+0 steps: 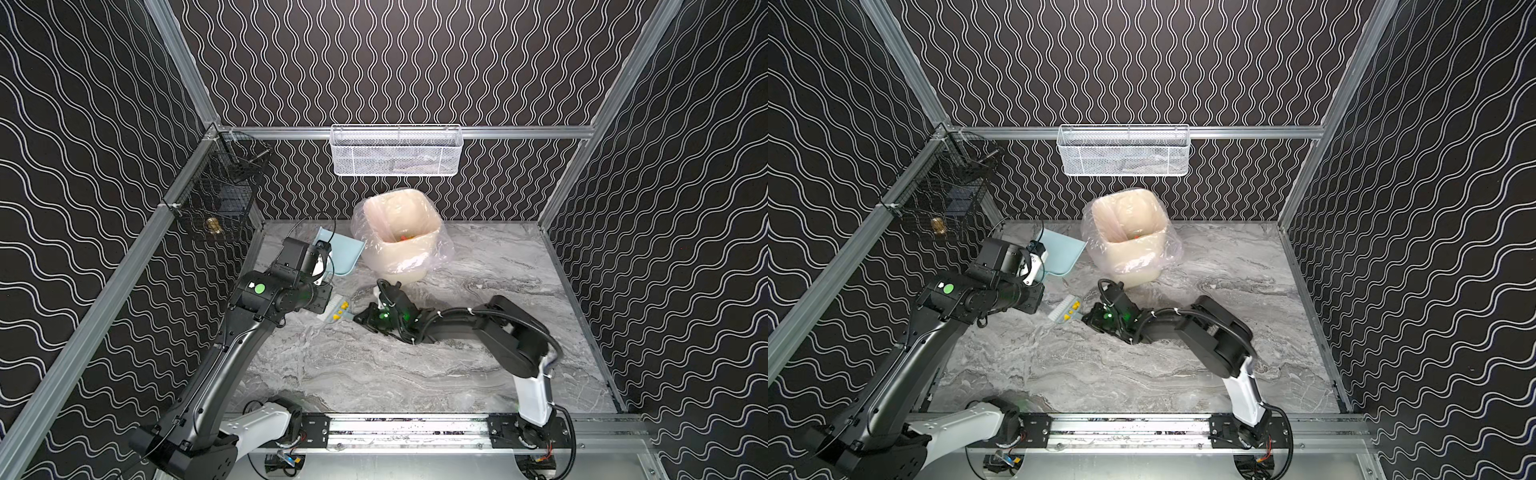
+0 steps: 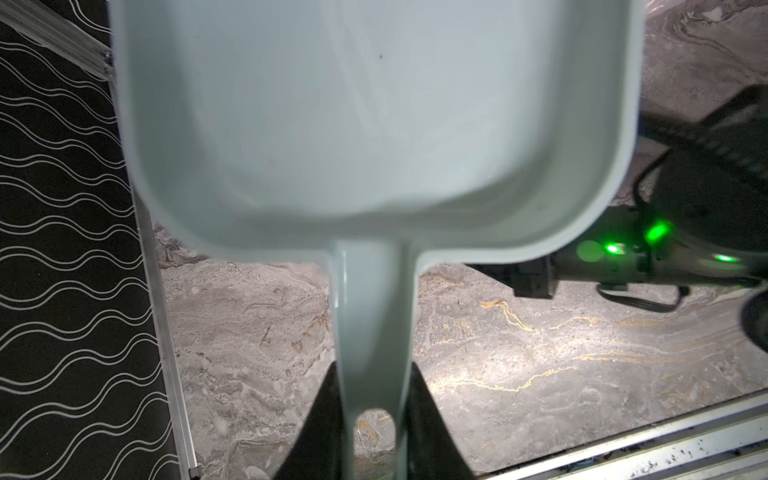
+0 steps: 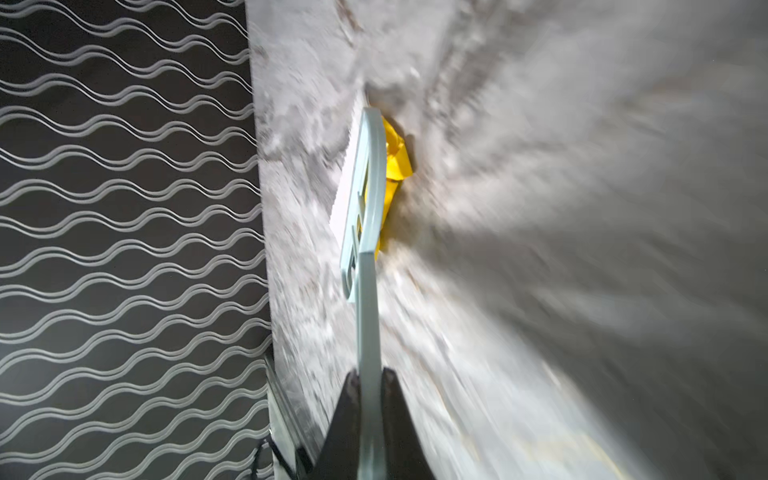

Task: Sweep away the paper scraps from the table
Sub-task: 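Sweep the yellow scrap nearer the robot with the right gripper's brush, then move the dustpan nearer the robot by the yellow scrap with left while right repositions, then sweep the yellow scrap into the dustpan with the right gripper's brush, then lift the dustpan toward the bin with left while right draws back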

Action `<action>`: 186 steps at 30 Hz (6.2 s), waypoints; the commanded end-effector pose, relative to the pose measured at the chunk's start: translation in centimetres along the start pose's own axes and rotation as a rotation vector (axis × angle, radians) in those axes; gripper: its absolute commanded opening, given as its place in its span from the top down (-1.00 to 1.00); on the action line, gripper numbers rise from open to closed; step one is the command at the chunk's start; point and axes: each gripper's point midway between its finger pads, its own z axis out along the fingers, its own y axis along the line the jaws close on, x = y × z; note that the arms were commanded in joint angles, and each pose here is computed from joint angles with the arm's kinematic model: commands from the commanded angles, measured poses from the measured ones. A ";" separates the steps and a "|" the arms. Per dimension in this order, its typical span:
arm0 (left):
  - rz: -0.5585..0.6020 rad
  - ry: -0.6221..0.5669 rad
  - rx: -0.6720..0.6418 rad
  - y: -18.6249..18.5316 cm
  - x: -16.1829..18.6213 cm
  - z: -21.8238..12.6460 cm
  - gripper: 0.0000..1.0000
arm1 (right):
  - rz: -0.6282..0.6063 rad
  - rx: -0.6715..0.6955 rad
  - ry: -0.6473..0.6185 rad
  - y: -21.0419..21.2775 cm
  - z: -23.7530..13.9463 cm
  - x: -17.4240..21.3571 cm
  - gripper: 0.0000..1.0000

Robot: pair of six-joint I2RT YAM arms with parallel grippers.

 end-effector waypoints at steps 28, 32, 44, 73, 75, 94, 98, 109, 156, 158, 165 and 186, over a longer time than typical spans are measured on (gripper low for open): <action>-0.001 0.048 0.152 -2.6 3.0 -0.1 1.00 | -0.214 0.200 0.166 1.4 -12.3 3.6 1.00; 0.002 0.076 0.179 -3.2 4.2 0.4 1.00 | -0.188 0.271 0.192 -1.0 -13.3 4.3 1.00; 0.066 0.133 0.264 -6.8 5.1 1.1 1.00 | -0.094 0.488 0.288 -8.7 -21.9 7.8 1.00; 0.441 0.392 0.367 -20.2 14.2 3.7 1.00 | -0.139 0.773 0.133 -6.8 -34.1 -0.3 1.00; 0.447 0.407 0.372 -20.6 15.1 3.4 1.00 | -0.151 0.807 0.152 -7.1 -34.1 -0.6 1.00; 0.599 0.504 0.285 -23.6 20.2 6.3 1.00 | -0.271 0.932 0.298 -8.0 -32.2 -1.6 1.00; 0.610 0.512 0.274 -23.7 20.4 6.9 1.00 | -0.295 0.948 0.320 -8.3 -31.7 -1.6 1.00; 0.639 0.517 0.239 -23.9 20.4 7.8 1.00 | -0.345 0.942 0.381 -9.0 -29.7 -0.3 1.00; 0.580 0.399 0.159 -24.6 19.3 10.2 1.00 | -0.410 0.788 0.396 -6.6 -28.1 1.2 1.00; 0.576 0.401 0.158 -24.6 19.4 10.3 1.00 | -0.413 0.764 0.411 -6.3 -27.1 1.5 1.00; 0.574 0.394 0.151 -24.7 19.3 10.5 1.00 | -0.429 0.645 0.451 -3.3 -25.3 3.6 1.00; 0.490 0.207 0.093 -22.9 14.0 7.1 1.00 | -0.355 0.696 0.134 -2.7 -34.2 -4.9 1.00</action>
